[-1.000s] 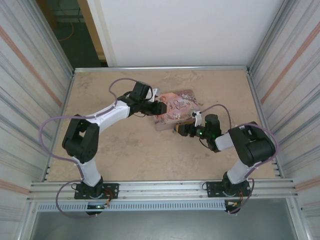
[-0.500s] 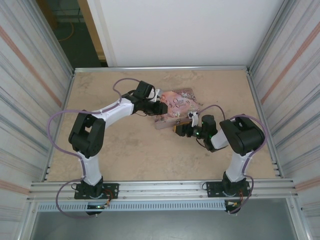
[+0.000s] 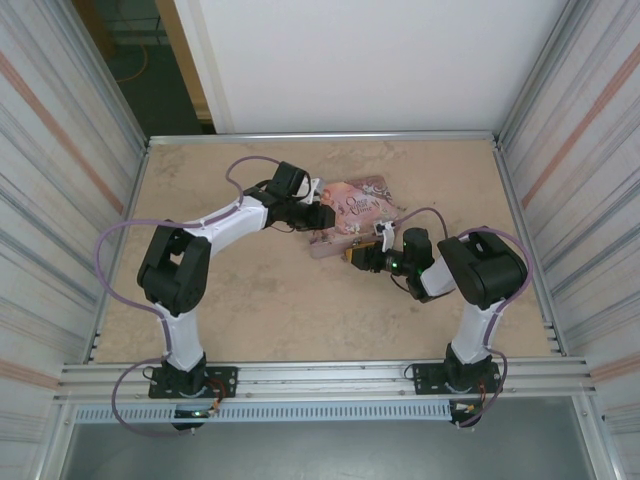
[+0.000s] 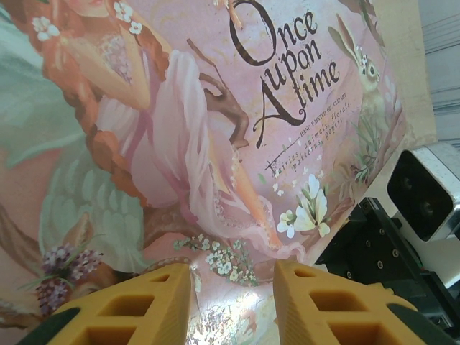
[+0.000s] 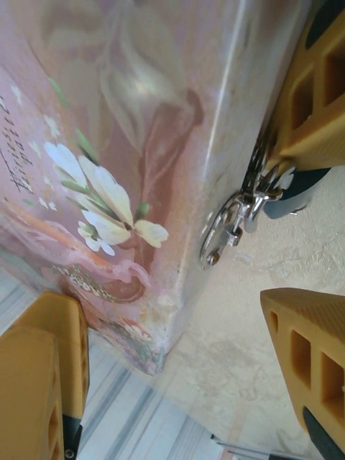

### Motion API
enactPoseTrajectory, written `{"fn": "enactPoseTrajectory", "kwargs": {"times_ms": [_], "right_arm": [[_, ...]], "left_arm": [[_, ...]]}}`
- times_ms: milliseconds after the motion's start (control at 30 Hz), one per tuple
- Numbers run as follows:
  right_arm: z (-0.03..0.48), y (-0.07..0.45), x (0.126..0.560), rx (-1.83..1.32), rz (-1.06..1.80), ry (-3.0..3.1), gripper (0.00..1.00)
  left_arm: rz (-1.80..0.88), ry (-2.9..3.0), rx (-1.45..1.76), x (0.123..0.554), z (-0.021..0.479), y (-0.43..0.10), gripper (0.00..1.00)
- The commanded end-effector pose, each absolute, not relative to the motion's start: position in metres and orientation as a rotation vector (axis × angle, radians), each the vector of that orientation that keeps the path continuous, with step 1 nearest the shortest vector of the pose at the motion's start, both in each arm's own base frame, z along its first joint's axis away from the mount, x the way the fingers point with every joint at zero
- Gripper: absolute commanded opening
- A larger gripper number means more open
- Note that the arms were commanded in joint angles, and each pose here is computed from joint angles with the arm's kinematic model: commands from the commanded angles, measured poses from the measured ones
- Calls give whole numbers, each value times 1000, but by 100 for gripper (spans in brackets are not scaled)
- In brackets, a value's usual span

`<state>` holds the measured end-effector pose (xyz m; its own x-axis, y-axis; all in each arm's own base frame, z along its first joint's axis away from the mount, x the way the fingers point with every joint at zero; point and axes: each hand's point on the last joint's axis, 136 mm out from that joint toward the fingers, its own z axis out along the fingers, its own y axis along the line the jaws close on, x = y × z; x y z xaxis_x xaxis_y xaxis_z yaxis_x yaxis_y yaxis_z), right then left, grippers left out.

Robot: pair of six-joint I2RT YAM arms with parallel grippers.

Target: Unlock a padlock with a key

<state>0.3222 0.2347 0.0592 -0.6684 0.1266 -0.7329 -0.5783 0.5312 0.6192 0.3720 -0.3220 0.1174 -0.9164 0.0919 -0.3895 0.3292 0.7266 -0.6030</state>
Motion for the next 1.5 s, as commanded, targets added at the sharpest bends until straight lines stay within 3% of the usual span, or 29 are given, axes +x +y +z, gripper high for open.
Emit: {"fn": "enactPoseTrajectory", "kwargs": {"times_ms": [0, 533, 933, 1467], "right_arm": [[75, 239, 323, -408, 1213, 1934, 41], [66, 231, 318, -416, 1159, 1998, 21], [65, 224, 321, -370, 1135, 2016, 0], [102, 207, 341, -52, 1162, 1937, 0]], "left_arm": [[-955, 2680, 331, 363, 95, -316, 36], [-937, 2694, 317, 362, 90, -313, 36], [-922, 2714, 307, 358, 83, -310, 35], [-917, 2790, 262, 316, 57, -301, 35]]}}
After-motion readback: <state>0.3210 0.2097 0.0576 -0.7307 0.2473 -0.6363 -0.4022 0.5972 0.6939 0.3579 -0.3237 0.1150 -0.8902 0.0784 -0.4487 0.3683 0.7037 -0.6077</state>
